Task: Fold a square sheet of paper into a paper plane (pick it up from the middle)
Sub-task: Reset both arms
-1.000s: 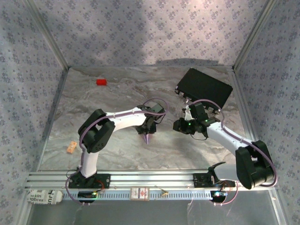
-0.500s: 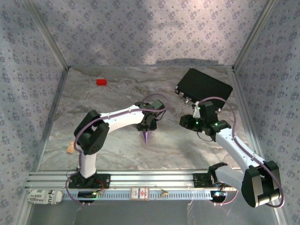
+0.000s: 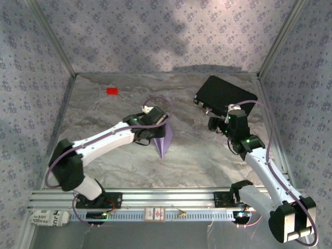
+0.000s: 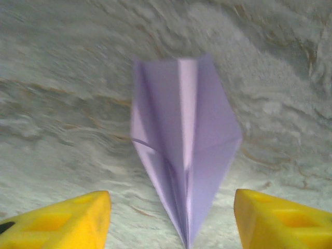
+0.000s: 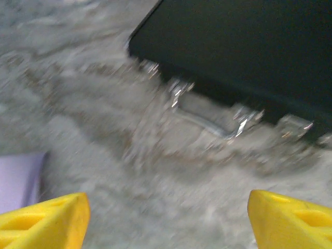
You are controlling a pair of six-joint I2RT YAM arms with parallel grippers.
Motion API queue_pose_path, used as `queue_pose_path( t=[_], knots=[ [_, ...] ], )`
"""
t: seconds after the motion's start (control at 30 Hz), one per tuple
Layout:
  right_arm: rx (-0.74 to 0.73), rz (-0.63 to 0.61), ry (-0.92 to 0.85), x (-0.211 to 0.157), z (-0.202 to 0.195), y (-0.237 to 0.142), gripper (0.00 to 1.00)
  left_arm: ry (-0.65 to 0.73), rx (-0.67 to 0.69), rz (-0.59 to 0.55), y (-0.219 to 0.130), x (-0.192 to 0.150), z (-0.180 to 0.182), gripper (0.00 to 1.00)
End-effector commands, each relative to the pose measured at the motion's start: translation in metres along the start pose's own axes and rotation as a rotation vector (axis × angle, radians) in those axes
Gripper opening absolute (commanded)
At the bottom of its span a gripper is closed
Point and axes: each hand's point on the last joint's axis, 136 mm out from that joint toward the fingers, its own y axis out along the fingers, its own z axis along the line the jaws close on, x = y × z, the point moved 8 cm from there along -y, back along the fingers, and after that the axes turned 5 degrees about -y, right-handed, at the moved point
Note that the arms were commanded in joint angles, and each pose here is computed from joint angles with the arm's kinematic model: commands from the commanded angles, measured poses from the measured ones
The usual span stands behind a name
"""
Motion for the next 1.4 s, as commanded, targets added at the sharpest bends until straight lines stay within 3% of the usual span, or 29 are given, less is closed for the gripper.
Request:
queue_pose_path(
  t=[0.0, 0.07, 0.17, 0.33, 0.4, 0.53, 0.8, 0.9, 1.07, 1.3, 1.37],
  knots=[
    [-0.255, -0.086, -0.153, -0.004, -0.025, 0.017, 0.99, 0.057, 0.051, -0.175, -0.001, 0.016, 0.035, 0.84],
    [-0.310, -0.090, -0.167, -0.008, -0.035, 0.028, 0.99, 0.043, 0.074, -0.233, 0.000, 0.020, 0.061, 0.99],
    [-0.328, -0.105, -0.156, -0.017, -0.048, 0.048, 0.99, -0.009, 0.110, -0.301, 0.004, 0.025, 0.106, 1.00],
    [-0.166, -0.203, -0.234, -0.028, -0.042, 0.074, 0.98, -0.081, 0.198, -0.444, 0.004, 0.032, 0.172, 1.00],
    [-0.155, -0.164, -0.292, -0.030, -0.040, 0.085, 0.96, -0.083, 0.225, -0.475, 0.007, 0.031, 0.192, 1.00],
    [-0.127, -0.214, -0.367, -0.045, -0.043, 0.100, 0.97, -0.096, 0.284, -0.498, 0.014, 0.034, 0.222, 1.00],
    [-0.073, -0.263, -0.306, -0.054, -0.054, 0.093, 0.96, -0.012, 0.257, -0.541, 0.047, 0.039, 0.238, 1.00],
    [-0.108, -0.258, -0.268, -0.060, -0.062, 0.106, 0.93, -0.013, 0.230, -0.532, 0.062, 0.039, 0.240, 1.00],
    [-0.219, -0.181, -0.179, -0.051, -0.077, 0.115, 0.99, 0.022, 0.210, -0.589, 0.064, 0.047, 0.241, 1.00],
    [-0.234, -0.183, -0.163, -0.051, -0.080, 0.115, 0.99, 0.056, 0.126, -0.660, 0.089, 0.040, 0.251, 1.00],
    [-0.222, -0.179, -0.157, -0.051, -0.082, 0.115, 0.99, 0.038, 0.145, -0.602, 0.090, 0.042, 0.252, 1.00]
  ],
)
